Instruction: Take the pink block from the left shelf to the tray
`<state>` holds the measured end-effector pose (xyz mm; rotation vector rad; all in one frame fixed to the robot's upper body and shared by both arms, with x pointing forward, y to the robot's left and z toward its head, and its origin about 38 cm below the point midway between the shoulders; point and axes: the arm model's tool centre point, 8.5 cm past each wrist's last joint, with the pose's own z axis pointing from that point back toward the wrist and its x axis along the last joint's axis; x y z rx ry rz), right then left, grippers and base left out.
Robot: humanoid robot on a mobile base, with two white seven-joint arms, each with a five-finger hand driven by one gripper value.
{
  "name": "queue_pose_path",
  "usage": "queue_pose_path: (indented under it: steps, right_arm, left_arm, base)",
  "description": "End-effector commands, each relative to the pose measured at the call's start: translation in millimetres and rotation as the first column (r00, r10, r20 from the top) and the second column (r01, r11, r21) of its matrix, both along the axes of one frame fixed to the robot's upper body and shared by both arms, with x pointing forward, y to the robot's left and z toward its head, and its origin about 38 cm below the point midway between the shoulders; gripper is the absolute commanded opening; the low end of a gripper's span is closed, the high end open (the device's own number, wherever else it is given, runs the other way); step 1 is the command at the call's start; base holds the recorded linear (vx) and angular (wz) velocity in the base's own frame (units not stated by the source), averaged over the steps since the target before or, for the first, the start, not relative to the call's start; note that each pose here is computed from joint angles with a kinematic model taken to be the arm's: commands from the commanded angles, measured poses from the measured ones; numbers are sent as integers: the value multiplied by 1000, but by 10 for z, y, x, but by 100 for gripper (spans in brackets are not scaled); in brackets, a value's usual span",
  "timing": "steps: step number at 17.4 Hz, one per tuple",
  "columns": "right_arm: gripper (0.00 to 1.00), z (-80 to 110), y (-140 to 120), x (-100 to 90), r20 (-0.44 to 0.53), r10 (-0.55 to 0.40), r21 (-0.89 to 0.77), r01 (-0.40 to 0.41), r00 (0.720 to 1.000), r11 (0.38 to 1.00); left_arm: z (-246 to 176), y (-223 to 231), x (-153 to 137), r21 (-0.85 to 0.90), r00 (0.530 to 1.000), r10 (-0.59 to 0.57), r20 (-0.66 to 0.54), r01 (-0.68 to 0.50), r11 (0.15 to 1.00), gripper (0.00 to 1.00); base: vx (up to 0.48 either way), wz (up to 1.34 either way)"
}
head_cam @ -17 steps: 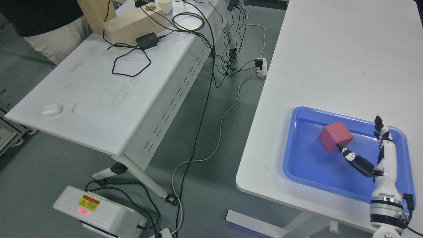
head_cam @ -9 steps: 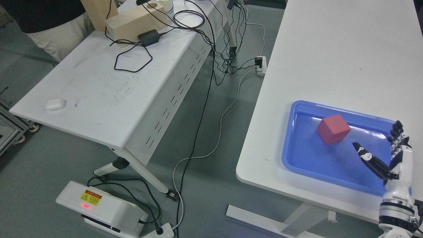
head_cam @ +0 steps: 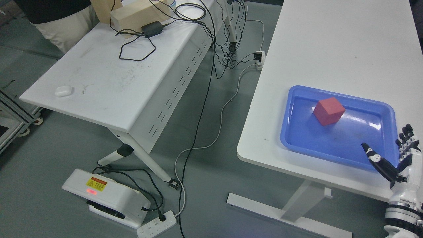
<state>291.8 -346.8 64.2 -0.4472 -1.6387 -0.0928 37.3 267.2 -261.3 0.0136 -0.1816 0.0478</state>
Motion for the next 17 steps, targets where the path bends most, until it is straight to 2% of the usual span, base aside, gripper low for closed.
queue_pose_path:
  steps: [1, 17]
  right_arm:
    - [100, 36, -158, -34, 0, -23, -22, 23, 1000, 999]
    - [100, 16, -159, -45, -7, -22, -22, 22, 1000, 1000]
  left_arm:
    - [7, 112, -58, 17, 1000, -1, -8, 1, 1000, 100]
    - [7, 112, -58, 17, 1000, -1, -8, 1, 1000, 100]
  base:
    - [-124, -20]
    - [-83, -154]
